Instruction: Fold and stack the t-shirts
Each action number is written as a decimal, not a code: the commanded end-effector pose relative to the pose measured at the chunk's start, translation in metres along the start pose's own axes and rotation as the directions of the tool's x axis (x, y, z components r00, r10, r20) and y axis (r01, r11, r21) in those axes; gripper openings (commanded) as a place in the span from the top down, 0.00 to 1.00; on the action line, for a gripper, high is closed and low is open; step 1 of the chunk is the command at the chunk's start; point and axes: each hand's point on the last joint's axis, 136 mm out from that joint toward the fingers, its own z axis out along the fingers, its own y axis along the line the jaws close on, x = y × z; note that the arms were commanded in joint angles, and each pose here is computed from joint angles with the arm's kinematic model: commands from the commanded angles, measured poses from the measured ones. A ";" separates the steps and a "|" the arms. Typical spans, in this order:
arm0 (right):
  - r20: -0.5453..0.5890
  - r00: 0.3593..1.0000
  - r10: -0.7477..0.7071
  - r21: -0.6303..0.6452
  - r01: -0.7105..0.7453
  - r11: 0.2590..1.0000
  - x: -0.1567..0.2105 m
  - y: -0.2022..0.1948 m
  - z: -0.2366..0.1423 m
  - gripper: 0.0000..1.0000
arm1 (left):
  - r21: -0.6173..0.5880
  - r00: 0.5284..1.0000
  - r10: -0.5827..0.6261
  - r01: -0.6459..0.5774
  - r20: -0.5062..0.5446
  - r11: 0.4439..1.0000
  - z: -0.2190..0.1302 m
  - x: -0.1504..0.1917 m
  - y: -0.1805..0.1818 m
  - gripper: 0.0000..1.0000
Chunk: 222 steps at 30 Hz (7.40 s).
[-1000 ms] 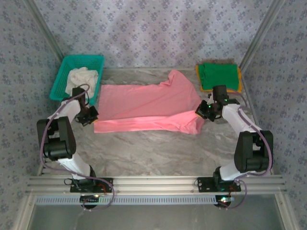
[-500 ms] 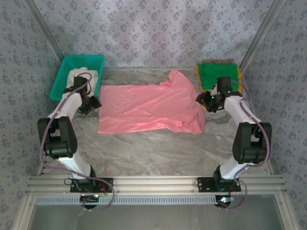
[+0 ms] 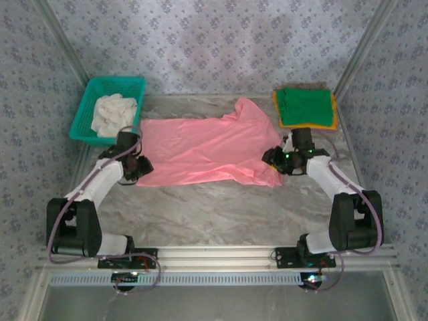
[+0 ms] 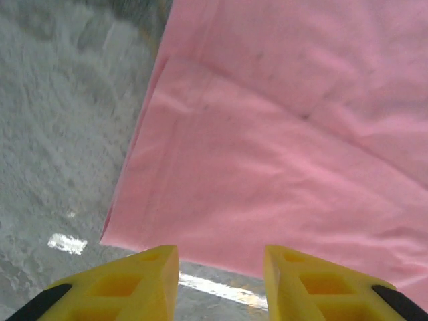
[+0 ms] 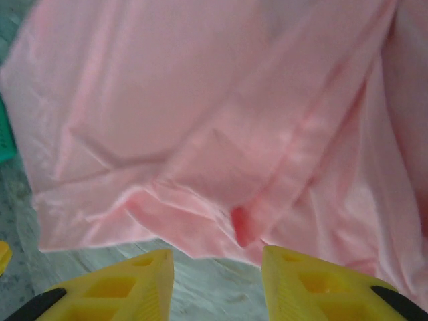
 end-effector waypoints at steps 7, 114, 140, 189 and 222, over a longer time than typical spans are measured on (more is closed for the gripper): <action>-0.049 0.999 0.017 -0.028 -0.019 0.999 0.009 0.012 0.037 0.56 | -0.035 0.999 -0.043 0.042 -0.006 0.998 0.037 -0.004 0.009 0.63; -0.062 0.990 0.128 0.267 -0.108 0.958 -0.010 -0.110 -0.003 1.00 | -0.109 0.992 -0.064 0.052 -0.109 0.993 0.049 0.005 0.060 0.62; -0.068 0.996 -0.061 0.122 0.069 0.990 -0.046 0.002 0.039 0.74 | 0.059 0.991 0.115 -0.119 0.069 0.991 0.000 -0.024 -0.059 0.58; -0.499 0.680 -0.538 0.193 0.692 0.696 -0.051 0.002 0.077 0.52 | 0.009 0.988 0.152 -0.151 -0.041 0.988 0.055 0.005 -0.033 0.59; -0.451 0.629 -0.634 0.116 0.745 0.657 -0.052 0.038 0.092 1.00 | 0.007 0.988 0.145 -0.145 -0.049 0.989 0.058 0.010 -0.029 0.59</action>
